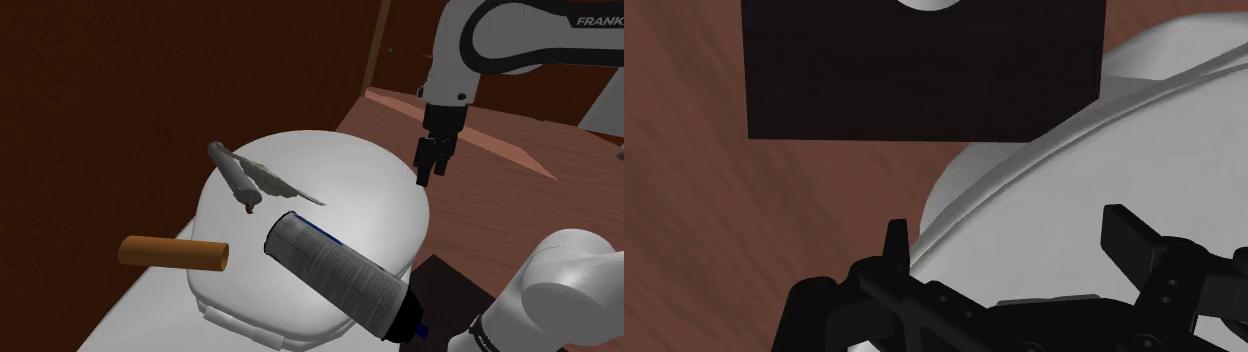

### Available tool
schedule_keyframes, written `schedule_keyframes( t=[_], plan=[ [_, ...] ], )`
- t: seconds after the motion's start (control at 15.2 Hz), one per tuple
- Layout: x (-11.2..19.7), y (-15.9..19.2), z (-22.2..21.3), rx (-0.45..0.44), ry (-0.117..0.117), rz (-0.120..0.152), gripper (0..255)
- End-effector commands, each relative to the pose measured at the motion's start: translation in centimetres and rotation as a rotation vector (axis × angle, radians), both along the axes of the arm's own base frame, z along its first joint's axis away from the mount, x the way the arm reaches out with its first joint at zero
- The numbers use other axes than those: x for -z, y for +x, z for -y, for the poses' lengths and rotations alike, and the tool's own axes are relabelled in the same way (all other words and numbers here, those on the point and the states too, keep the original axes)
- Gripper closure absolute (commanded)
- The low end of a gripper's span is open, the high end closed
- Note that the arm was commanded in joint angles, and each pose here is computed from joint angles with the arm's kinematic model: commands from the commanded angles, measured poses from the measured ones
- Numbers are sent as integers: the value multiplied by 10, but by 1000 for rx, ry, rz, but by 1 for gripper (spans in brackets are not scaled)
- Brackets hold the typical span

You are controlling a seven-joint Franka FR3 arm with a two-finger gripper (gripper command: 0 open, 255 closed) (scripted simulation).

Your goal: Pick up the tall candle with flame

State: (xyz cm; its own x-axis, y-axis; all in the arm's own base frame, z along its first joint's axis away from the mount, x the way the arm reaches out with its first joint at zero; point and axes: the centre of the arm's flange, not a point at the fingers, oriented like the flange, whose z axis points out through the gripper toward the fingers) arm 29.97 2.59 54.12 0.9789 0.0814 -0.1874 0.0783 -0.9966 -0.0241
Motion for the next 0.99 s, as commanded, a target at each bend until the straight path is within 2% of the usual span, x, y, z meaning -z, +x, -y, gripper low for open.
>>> schedule_keyframes(
  t=[0.0, 0.92],
  plan=[
    [0, 0, 0, 0, 0, 0, 0],
    [-12, 86, -158, 81, -18, 70, 0]
  ],
)
